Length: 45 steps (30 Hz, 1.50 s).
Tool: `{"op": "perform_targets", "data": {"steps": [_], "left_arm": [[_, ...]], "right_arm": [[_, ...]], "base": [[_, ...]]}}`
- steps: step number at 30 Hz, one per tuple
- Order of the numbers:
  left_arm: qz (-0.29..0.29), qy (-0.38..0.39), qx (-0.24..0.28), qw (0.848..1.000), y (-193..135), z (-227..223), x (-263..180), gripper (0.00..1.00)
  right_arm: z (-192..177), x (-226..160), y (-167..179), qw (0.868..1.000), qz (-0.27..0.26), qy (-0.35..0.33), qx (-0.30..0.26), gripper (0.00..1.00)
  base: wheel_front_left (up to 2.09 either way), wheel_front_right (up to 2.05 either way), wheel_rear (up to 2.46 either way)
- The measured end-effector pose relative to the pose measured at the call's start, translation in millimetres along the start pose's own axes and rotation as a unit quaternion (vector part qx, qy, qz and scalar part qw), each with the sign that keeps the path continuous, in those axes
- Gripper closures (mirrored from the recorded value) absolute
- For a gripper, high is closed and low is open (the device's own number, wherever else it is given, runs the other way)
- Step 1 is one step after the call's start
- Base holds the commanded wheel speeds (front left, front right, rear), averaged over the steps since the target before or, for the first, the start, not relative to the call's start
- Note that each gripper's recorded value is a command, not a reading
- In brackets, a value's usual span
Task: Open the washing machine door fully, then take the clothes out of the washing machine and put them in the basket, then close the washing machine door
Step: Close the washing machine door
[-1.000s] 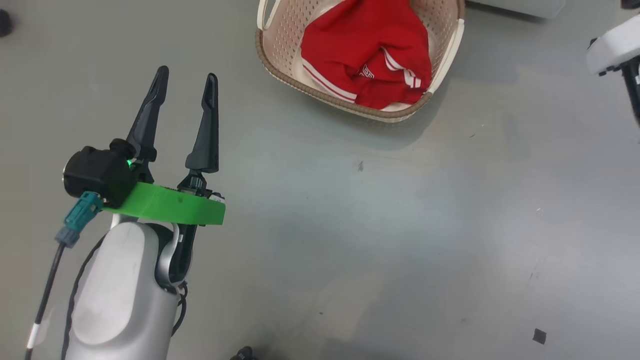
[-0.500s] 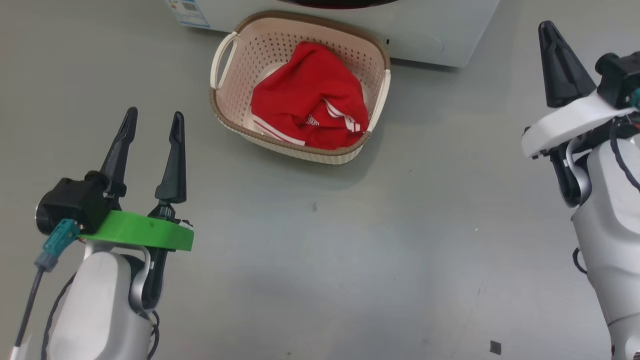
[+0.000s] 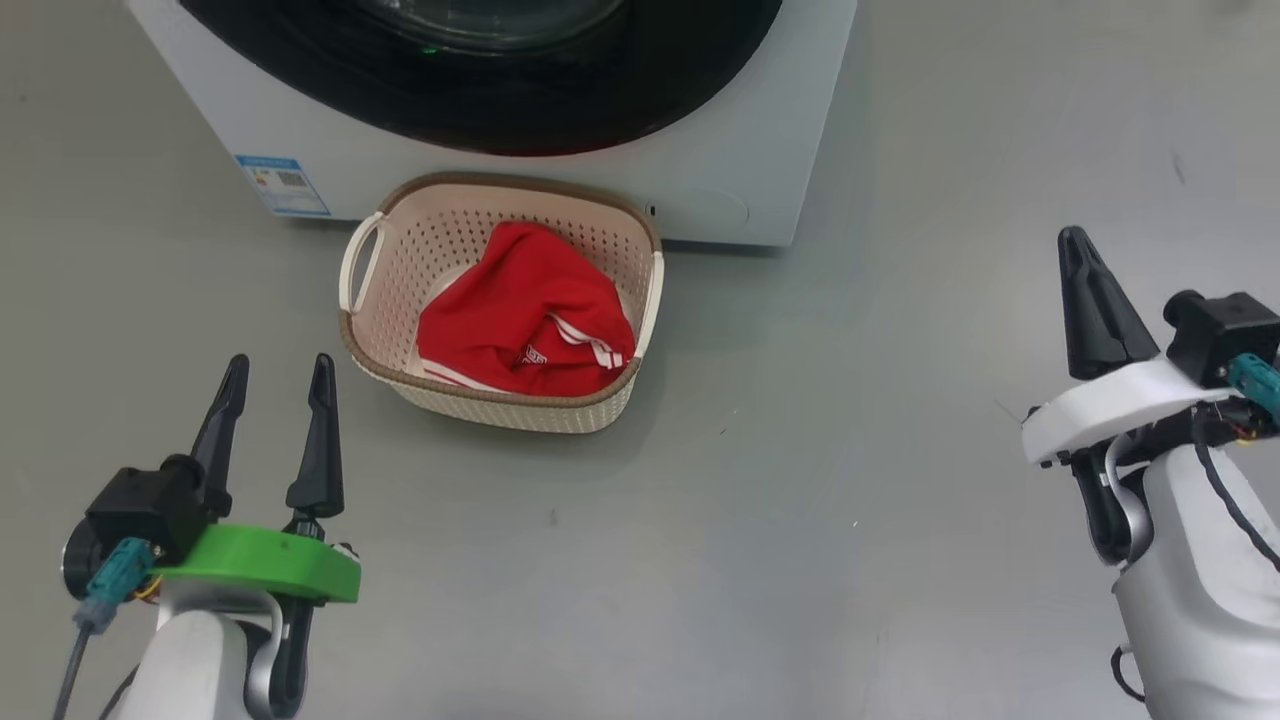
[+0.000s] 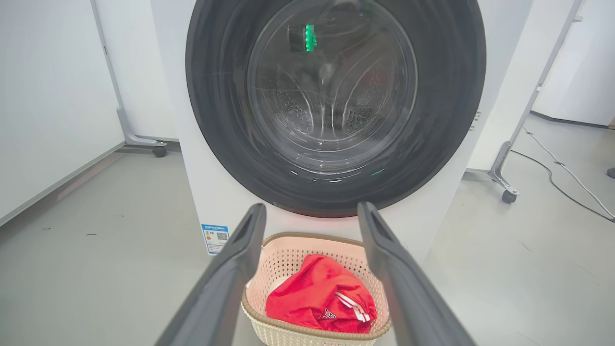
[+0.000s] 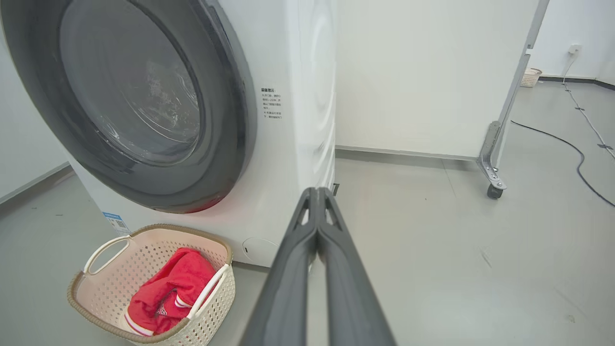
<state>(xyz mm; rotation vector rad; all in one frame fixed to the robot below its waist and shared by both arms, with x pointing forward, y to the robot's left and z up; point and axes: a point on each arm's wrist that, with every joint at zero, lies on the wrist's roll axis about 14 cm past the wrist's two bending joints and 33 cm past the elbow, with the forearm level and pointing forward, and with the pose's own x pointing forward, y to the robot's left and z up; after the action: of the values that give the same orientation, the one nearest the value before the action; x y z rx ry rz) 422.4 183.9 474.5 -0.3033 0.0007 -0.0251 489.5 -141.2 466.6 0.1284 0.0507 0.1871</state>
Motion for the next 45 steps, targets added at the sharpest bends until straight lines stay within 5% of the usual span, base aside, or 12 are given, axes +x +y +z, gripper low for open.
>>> {"op": "perform_targets", "data": {"steps": [7,25,26,27,28,45], "left_arm": [[-0.022,0.003,-0.008,1.0,-19,-1,-15,0.0],[-0.044,-0.023,-0.017,0.999,-39,16,-28,0.0],[-0.042,-0.024,-0.018,0.999,-38,17,-29,0.0],[-0.039,-0.025,-0.019,0.999,-36,18,-30,0.0],[-0.037,-0.027,-0.019,0.999,-35,19,-31,0.0],[-0.037,-0.025,-0.023,0.999,-35,18,-36,0.0]], "right_arm": [[18,-38,-27,0.998,-0.061,-0.026,0.025,1.0],[23,-94,-19,0.997,-0.066,-0.042,0.024,1.0],[21,-96,-18,0.997,-0.065,-0.04,0.025,0.87],[20,-98,-16,0.997,-0.063,-0.039,0.025,0.5],[20,-99,-14,0.997,-0.061,-0.039,0.024,0.0],[27,-108,-4,0.997,-0.051,-0.051,0.013,0.0]], "base": [[0.0,0.0,0.0],[0.0,0.0,0.0],[0.0,0.0,0.0],[0.0,0.0,0.0],[0.0,0.0,0.0],[0.0,0.0,0.0]]}}
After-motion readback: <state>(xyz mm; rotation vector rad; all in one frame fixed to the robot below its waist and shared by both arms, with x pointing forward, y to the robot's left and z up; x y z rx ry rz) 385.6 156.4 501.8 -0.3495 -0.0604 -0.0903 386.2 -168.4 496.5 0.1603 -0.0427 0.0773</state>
